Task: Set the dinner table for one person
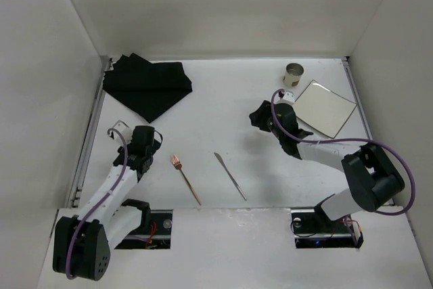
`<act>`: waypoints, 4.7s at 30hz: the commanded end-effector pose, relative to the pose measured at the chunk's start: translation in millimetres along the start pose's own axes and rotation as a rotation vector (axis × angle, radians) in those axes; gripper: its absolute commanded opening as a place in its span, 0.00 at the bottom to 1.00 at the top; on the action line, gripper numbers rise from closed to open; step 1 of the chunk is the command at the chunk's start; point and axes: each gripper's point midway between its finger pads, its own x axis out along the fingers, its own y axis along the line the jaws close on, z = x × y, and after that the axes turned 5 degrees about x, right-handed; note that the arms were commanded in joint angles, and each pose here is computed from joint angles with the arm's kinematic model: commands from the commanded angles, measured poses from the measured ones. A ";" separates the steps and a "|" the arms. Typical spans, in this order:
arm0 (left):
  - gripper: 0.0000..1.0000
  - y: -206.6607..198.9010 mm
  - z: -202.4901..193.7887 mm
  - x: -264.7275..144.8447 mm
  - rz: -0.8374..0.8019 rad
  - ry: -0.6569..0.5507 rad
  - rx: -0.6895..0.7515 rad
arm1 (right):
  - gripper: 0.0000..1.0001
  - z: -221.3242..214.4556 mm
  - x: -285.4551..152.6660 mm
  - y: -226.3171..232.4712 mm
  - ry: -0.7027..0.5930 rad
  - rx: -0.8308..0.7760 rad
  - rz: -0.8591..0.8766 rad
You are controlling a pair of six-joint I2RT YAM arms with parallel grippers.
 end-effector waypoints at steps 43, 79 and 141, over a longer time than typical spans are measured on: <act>0.21 -278.7 10.5 193.1 -0.267 0.059 0.041 | 0.55 -14.3 10.1 46.3 0.065 -0.022 0.135; 0.42 -95.1 -37.7 30.8 -0.334 0.110 0.012 | 0.73 -26.9 66.6 83.5 0.122 0.245 0.127; 0.26 -36.0 -4.7 88.2 -0.217 -0.014 -0.431 | 0.01 -33.6 174.4 124.6 0.331 0.279 -0.038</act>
